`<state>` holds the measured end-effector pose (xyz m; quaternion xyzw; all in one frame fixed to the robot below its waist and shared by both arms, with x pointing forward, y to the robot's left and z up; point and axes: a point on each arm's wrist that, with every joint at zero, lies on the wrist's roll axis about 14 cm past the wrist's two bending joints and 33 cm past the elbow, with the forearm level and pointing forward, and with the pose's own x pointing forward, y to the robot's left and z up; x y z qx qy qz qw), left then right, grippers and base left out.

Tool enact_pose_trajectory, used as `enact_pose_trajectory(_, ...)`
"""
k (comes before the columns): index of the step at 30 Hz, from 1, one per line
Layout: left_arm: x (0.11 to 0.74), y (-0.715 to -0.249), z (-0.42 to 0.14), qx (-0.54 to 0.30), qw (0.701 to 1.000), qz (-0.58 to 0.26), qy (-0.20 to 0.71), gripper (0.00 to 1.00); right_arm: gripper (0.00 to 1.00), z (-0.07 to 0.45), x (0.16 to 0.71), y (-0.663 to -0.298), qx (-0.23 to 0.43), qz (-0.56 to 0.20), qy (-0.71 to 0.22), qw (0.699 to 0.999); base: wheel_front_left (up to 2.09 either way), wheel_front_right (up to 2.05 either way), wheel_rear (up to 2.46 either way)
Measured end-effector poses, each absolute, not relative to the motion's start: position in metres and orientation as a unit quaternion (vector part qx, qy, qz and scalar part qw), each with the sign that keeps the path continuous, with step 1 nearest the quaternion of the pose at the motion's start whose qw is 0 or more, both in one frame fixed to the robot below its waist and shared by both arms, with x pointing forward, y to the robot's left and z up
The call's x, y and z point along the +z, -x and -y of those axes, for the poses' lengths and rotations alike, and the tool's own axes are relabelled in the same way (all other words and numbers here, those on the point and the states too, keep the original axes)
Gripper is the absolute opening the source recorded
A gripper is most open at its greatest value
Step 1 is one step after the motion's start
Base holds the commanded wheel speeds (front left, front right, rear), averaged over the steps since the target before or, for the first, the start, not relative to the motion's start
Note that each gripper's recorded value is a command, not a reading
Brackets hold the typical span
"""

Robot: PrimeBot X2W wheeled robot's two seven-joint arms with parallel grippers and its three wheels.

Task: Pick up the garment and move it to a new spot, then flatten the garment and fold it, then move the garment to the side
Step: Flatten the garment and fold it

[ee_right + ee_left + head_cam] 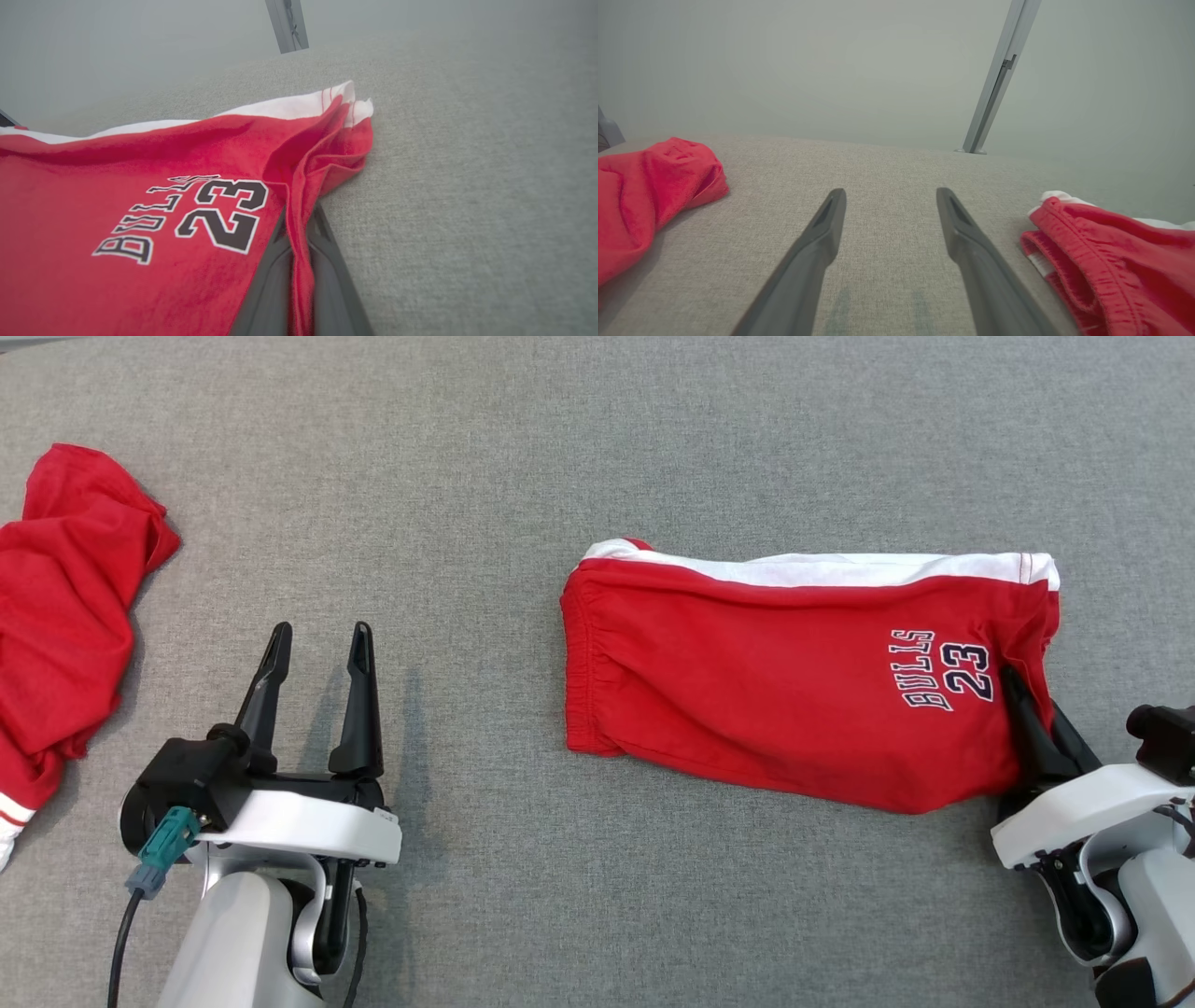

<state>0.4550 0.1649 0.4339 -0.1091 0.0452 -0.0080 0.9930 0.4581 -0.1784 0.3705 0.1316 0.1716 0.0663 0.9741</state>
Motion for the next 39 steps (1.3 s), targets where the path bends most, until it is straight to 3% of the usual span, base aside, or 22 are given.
enact_pose_trajectory(8,0.437,-0.453,-0.162,-0.013,0.993,-0.046,0.107,1.00,0.00,0.165,0.404,-0.474,0.086,-0.126,-0.141,0.978,0.00,0.00,0.00)
enact_pose_trajectory(19,0.444,-0.448,-0.160,-0.018,0.993,-0.042,0.109,1.00,0.00,0.051,0.476,-0.485,0.247,-0.079,-0.135,0.956,0.00,0.00,0.00)
enact_pose_trajectory(26,0.443,-0.440,-0.167,-0.006,0.993,-0.045,0.113,1.00,0.00,-0.018,0.479,-0.474,0.324,-0.100,-0.157,0.928,0.00,0.00,0.00)
enact_pose_trajectory(34,0.440,-0.438,-0.174,0.007,0.992,-0.048,0.116,1.00,0.00,-0.051,0.453,-0.468,0.352,-0.143,-0.168,0.910,0.00,0.00,0.00)
enact_pose_trajectory(35,0.439,-0.438,-0.174,0.008,0.992,-0.050,0.116,1.00,0.07,-0.052,0.449,-0.468,0.352,-0.146,-0.167,0.909,0.00,0.00,0.00)
enact_pose_trajectory(38,0.436,-0.438,-0.174,0.008,0.992,-0.053,0.117,1.00,1.00,-0.059,0.450,-0.466,0.361,-0.143,-0.175,0.905,0.00,0.00,0.00)
enact_pose_trajectory(39,0.436,-0.438,-0.173,0.007,0.992,-0.053,0.117,1.00,1.00,-0.061,0.451,-0.465,0.363,-0.141,-0.175,0.904,0.00,0.00,0.00)
